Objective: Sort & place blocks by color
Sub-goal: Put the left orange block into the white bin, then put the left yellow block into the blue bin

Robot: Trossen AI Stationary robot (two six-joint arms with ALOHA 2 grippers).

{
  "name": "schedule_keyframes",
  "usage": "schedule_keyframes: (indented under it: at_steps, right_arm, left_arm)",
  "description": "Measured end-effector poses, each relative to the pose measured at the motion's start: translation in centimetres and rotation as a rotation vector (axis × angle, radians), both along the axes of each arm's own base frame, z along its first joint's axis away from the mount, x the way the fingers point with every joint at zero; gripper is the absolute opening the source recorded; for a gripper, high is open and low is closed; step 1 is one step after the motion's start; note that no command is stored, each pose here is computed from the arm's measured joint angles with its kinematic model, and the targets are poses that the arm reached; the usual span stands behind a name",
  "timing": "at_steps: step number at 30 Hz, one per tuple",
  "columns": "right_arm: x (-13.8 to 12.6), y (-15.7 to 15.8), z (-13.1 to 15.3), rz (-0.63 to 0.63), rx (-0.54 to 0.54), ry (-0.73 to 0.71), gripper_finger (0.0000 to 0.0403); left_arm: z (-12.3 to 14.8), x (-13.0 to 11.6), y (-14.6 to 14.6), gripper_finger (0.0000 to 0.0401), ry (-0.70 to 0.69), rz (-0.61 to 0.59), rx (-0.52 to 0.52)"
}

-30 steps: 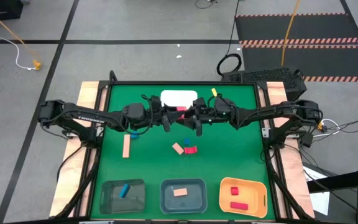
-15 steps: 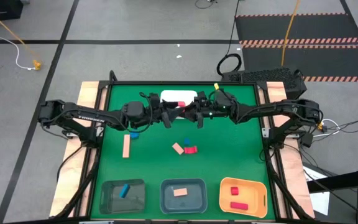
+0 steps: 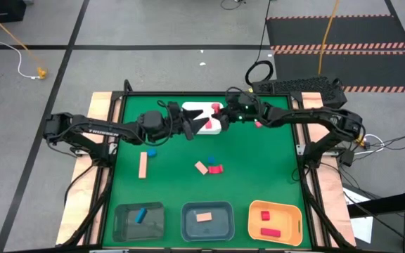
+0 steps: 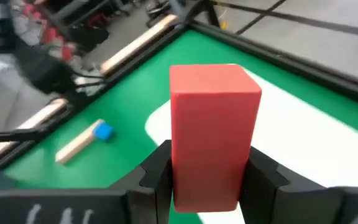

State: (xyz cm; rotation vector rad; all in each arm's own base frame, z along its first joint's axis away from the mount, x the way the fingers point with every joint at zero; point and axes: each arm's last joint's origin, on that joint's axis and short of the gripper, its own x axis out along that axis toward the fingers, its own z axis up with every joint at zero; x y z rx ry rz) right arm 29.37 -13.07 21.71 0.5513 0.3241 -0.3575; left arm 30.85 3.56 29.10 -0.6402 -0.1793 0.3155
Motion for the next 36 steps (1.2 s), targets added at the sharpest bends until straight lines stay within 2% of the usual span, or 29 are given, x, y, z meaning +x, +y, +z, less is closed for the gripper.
schedule_keyframes:
  at_steps: [5, 10, 17, 22, 28, 33, 36]
  right_arm:
    - [0.4, -0.1, -0.7, 0.003, -0.006, 0.015, 0.0116]
    - [1.3, 0.1, -2.9, 0.014, 0.036, 0.067, 0.0116]
    - [2.4, 0.1, -3.8, 0.018, 0.041, 0.000, 0.0117]
    - [2.5, 0.2, -3.6, 0.043, -0.021, 0.002, 0.0153]
    - [2.4, 0.1, -3.6, 0.039, -0.012, -0.003, 0.0200]
    - [2.4, 0.2, -3.2, 0.046, -0.013, -0.016, 0.0244]
    - [1.9, 0.4, -1.9, 0.065, -0.013, -0.040, 0.0263]
  left_arm:
    - [0.0, 0.0, 0.0, 0.0376, 0.003, 0.000, 0.000]
    - [0.2, 0.0, 0.0, 0.0376, -0.031, -0.004, -0.040]
    - [0.3, 0.0, -0.2, 0.0376, -0.058, -0.083, -0.088]
    - [0.3, 0.1, -0.5, 0.0376, -0.065, -0.150, -0.124]
    - [0.1, 0.2, -1.0, 0.0376, -0.033, -0.333, -0.128]
    - [-1.0, 0.1, -0.6, 0.0376, 0.080, -0.382, -0.153]
    - [-2.1, 0.0, -0.2, 0.0376, 0.192, -0.418, -0.193]
